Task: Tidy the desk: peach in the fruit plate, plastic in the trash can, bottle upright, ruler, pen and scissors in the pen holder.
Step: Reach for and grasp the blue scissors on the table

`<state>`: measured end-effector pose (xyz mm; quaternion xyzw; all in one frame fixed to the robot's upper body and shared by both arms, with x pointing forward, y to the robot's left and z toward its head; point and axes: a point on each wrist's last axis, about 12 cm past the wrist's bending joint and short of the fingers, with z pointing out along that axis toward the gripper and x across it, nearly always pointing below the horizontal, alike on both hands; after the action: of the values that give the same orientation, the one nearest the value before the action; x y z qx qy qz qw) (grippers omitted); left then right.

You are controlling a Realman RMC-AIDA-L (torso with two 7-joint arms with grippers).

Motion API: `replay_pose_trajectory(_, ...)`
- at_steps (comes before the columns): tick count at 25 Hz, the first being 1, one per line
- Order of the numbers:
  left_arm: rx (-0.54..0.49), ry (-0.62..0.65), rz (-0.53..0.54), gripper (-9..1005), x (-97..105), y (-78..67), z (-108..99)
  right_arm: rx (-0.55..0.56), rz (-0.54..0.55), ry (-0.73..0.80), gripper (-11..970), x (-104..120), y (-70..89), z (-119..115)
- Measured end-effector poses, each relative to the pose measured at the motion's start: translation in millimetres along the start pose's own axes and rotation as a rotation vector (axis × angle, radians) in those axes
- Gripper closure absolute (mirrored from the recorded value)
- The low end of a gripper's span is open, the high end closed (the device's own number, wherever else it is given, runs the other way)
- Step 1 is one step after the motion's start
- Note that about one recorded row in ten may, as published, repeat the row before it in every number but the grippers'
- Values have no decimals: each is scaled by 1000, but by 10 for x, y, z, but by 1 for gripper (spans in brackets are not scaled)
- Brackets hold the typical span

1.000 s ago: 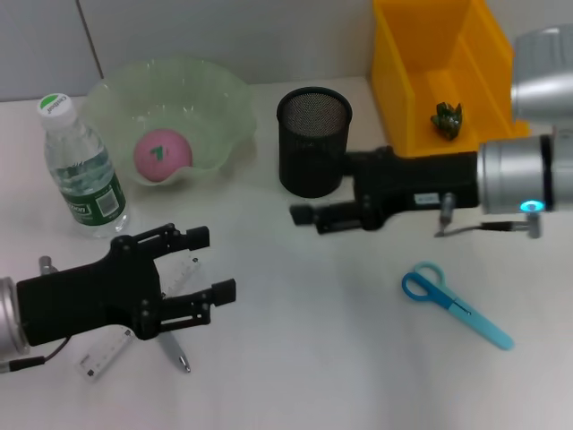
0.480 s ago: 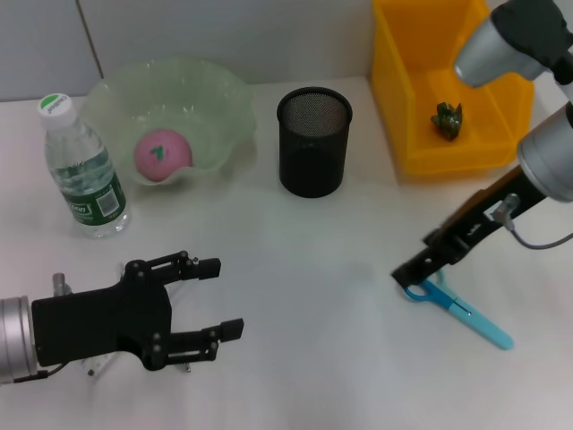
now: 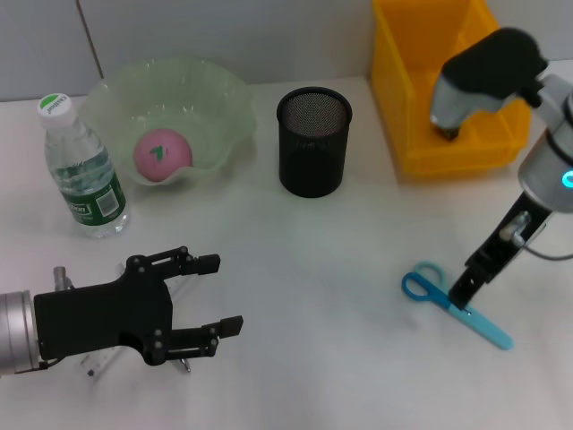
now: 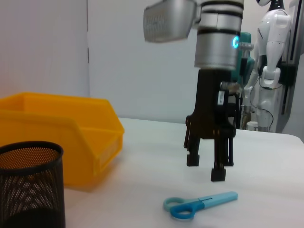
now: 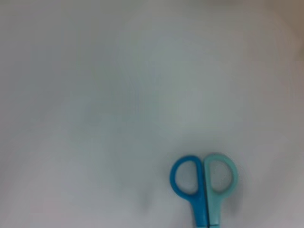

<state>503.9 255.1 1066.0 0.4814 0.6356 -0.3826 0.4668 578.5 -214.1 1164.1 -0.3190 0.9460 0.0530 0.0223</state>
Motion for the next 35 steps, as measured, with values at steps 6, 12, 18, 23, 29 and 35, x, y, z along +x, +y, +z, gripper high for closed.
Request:
replay_pose_trajectory(6, 1, -2, 2, 190, -16, 11, 7, 45, -31, 29, 169, -50, 87, 110)
replay_pose_trajectory(12, 0, -2, 1, 191, -25, 18, 11, 61, -45, 29, 173, -64, 150, 209)
replay_pose_trajectory(18, -2, -3, -1, 191, -23, 18, 9, 51, -53, 28, 177, -79, 193, 279)
replay_pose_trajectory(23, -3, -3, -3, 191, -20, 16, 6, 55, -51, 36, 180, -75, 198, 323)
replay_pose_trajectory(29, -8, -6, -6, 191, -17, 16, -2, 46, -48, 39, 253, -79, 201, 355)
replay_pose_trajectory(35, -13, -12, -9, 191, -19, 17, -19, 41, -45, 39, 490, -75, 199, 373)
